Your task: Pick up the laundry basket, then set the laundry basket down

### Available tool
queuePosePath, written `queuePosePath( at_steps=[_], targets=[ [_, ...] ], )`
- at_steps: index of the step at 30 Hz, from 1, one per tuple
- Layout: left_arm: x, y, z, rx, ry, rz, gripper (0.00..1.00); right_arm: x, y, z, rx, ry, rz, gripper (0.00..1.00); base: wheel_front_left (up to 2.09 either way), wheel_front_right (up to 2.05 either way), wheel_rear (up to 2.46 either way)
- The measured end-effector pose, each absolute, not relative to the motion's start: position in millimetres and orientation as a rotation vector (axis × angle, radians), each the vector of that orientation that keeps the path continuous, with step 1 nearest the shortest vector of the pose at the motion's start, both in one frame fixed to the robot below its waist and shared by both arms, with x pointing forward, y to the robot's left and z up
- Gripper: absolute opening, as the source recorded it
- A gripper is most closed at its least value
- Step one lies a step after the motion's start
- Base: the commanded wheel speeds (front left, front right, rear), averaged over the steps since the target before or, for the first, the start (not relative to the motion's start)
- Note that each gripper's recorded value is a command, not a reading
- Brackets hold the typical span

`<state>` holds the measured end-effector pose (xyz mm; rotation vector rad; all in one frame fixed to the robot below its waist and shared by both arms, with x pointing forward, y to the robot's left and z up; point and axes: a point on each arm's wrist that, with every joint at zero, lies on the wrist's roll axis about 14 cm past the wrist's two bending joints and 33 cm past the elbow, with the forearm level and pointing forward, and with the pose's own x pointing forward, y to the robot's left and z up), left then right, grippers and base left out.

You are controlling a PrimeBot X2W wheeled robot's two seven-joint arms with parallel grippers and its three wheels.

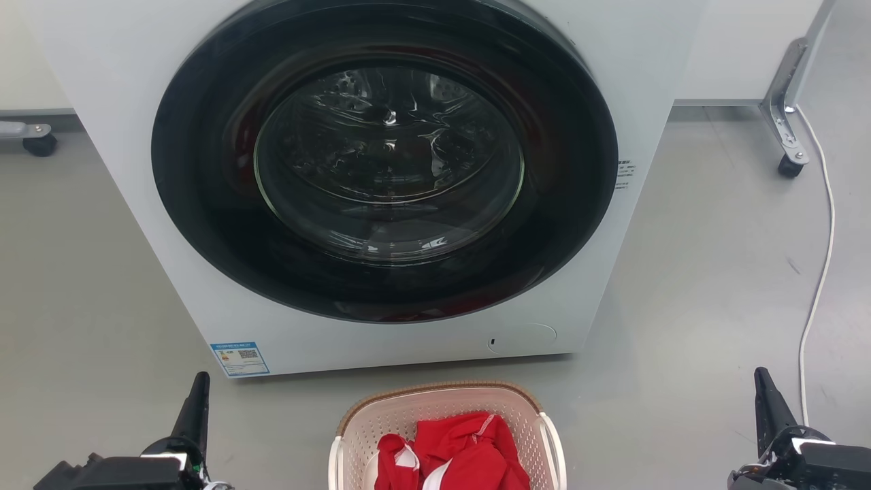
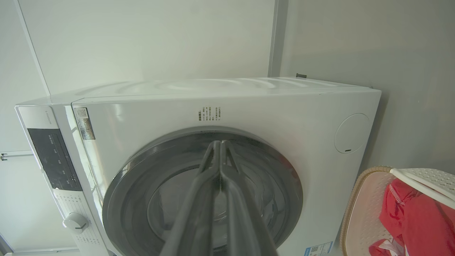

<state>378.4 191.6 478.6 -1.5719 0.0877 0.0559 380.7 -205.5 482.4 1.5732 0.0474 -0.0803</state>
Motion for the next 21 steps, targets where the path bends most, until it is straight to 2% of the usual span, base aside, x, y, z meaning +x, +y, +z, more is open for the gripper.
queuePosePath(
  at_steps=[21],
  targets=[
    [378.4, 191.5, 478.4, -1.572, 0.088, 0.057, 0.00, 380.7, -205.5, 482.4, 1.573, 0.047, -0.080, 0.00, 0.00, 0.00, 0.00]
  ],
)
